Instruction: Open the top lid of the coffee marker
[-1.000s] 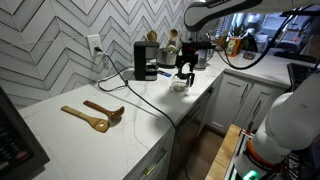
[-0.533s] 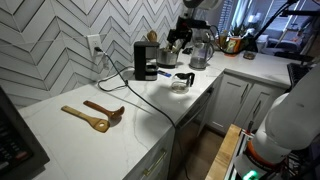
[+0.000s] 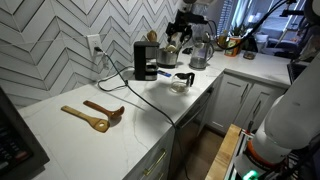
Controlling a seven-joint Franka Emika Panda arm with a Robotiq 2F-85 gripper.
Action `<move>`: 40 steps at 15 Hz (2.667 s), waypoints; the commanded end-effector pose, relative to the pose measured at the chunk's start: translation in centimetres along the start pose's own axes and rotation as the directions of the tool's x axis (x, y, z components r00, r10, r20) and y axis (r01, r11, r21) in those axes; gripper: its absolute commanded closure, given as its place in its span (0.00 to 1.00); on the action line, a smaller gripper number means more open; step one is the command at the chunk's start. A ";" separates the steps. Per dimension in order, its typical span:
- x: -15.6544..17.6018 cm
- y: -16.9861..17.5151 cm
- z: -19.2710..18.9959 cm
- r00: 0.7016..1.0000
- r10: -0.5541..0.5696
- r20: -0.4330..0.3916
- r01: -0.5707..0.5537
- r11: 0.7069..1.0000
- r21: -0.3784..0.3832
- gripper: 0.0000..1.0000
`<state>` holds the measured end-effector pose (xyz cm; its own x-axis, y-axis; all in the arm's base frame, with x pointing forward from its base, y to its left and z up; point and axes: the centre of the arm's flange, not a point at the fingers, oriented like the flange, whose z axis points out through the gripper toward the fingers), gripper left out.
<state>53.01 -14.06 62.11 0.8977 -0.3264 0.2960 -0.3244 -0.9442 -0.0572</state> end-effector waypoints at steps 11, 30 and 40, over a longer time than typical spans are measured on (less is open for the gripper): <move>4.1 6.4 1.6 0.894 0.448 0.011 -0.428 0.847 0.315 0.00; 10.7 7.3 8.2 0.932 0.318 0.172 -0.361 0.797 0.483 0.00; 13.4 5.9 9.1 0.935 0.352 0.047 -0.322 0.786 0.528 0.00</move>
<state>64.74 -23.93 56.76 0.7590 -0.6258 0.1795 -0.4108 -0.6742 -0.6138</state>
